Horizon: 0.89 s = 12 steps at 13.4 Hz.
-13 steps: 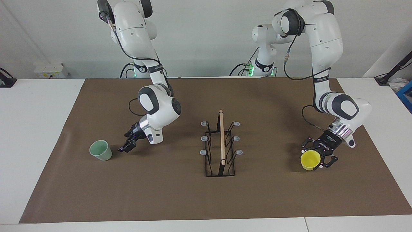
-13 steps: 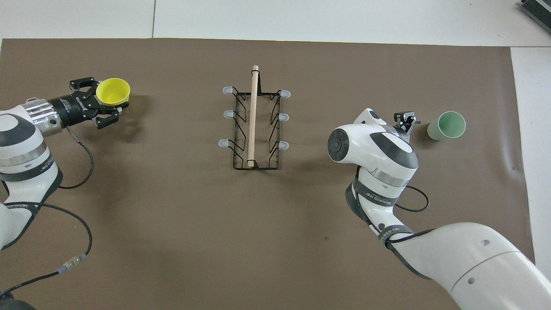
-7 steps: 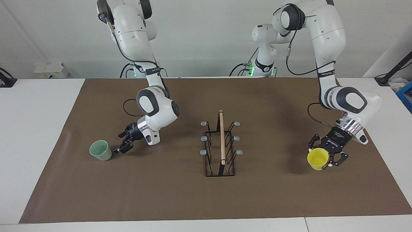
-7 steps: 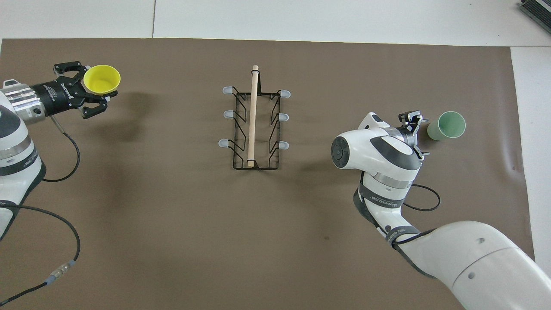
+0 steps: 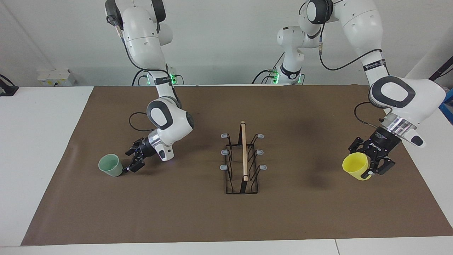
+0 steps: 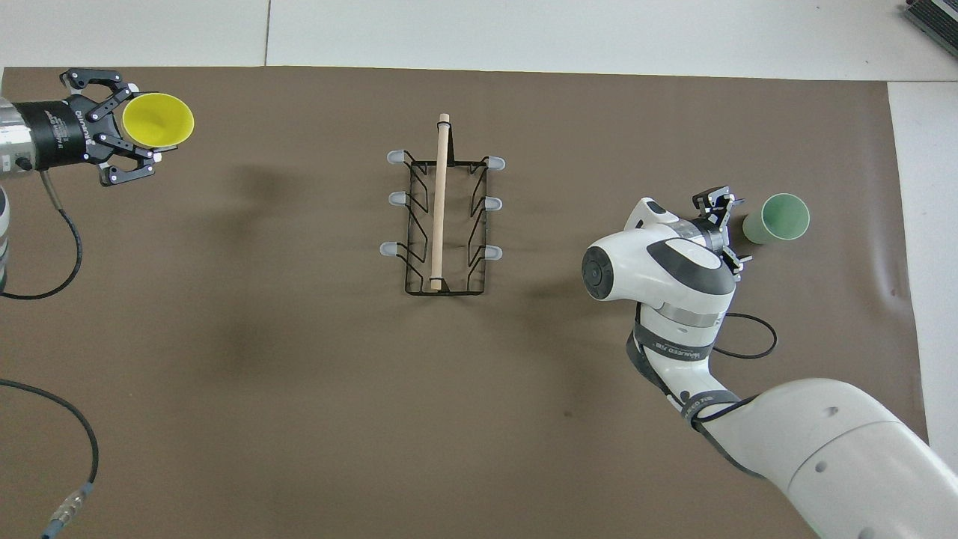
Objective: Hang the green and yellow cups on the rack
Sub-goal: 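Grasp and lift the yellow cup with the left gripper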
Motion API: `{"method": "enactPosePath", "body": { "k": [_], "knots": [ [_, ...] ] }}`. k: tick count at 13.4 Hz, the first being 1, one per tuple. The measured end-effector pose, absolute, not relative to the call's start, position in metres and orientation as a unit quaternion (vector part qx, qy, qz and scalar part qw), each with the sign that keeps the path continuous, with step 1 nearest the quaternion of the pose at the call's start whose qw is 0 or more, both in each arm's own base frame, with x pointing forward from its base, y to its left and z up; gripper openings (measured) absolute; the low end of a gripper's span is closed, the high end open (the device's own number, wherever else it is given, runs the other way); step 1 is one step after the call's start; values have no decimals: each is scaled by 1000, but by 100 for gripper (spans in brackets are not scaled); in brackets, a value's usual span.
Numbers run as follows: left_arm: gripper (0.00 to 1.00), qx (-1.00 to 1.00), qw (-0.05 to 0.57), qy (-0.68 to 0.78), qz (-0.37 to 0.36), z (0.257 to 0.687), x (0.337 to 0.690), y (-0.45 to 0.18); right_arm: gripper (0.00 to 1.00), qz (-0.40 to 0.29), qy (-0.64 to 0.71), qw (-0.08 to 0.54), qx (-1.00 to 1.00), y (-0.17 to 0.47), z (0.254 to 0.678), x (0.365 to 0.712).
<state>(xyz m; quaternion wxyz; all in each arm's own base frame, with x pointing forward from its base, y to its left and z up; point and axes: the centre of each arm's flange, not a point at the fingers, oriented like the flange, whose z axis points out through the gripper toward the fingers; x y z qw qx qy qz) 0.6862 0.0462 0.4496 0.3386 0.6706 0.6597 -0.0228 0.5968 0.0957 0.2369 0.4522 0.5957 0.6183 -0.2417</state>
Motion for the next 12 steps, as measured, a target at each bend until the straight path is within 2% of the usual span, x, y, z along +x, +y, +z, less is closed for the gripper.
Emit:
{"method": "enactPosePath", "body": {
  "k": [7,12],
  "knots": [
    [71,780,263,566,57,525,663,-24,100,-252,642,479,543,101,207,594],
    [71,829,239,495,105,563,617,-82,100,-264,662,496,496,98,190,582]
  ]
}}
